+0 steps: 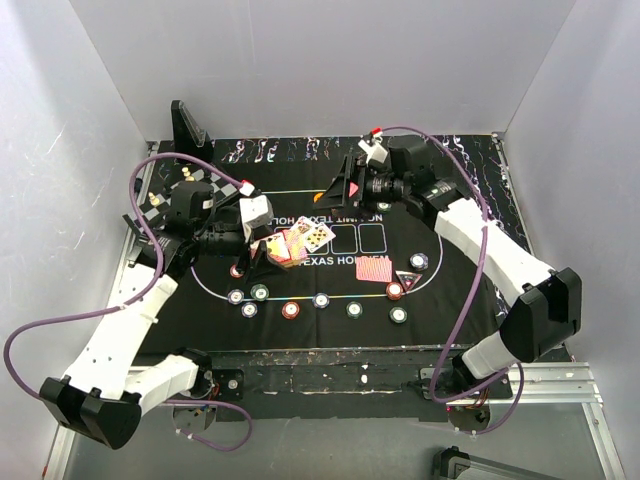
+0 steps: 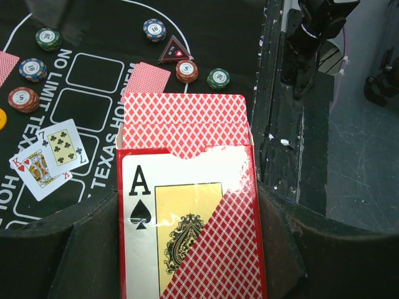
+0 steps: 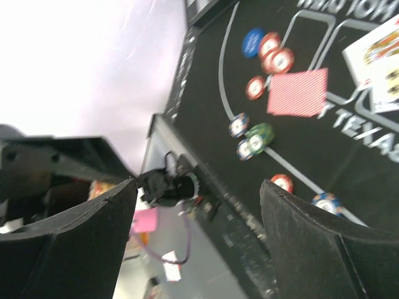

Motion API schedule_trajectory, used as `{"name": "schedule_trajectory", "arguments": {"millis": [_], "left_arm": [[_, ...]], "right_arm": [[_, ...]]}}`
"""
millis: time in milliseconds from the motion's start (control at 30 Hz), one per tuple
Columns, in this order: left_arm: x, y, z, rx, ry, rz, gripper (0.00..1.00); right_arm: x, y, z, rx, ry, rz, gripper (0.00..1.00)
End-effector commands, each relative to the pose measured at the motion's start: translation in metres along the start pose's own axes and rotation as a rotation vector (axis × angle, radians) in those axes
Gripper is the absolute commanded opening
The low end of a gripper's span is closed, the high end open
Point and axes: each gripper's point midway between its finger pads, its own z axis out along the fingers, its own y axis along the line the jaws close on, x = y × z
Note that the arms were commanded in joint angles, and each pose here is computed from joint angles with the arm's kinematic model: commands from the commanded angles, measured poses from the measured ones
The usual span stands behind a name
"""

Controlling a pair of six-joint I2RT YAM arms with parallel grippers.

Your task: Distribute texas hold em gaming equipment

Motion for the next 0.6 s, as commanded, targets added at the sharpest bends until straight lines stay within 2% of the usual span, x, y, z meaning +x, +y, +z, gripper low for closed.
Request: {"name": "schedule_trajectory", "arguments": {"millis": [0, 167, 433, 567], "left_arm": [[-0.014, 0.005, -0.001, -0.004, -0.037, 0.049, 0.00], [-0.014, 0.008, 0.000, -0.007, -0.033, 0.050, 0.00], [-0.018, 0.020, 0.006, -0.010, -0.021, 0.061, 0.00], [-0.022, 0.027, 0.007, -0.018, -0.020, 0.065, 0.00]], "right_arm": [[0.015, 0.060, -0.019, -0.271, 0.070, 0.041, 0.87], [0.026, 0.073, -0.022, -0.344, 0.125, 0.061, 0.88], [0.059, 0.088, 0.005, -0.387, 0.260, 0.056, 0.90], [0.065, 0.085, 0.015, -0.377, 0.267, 0.066, 0.90]]}}
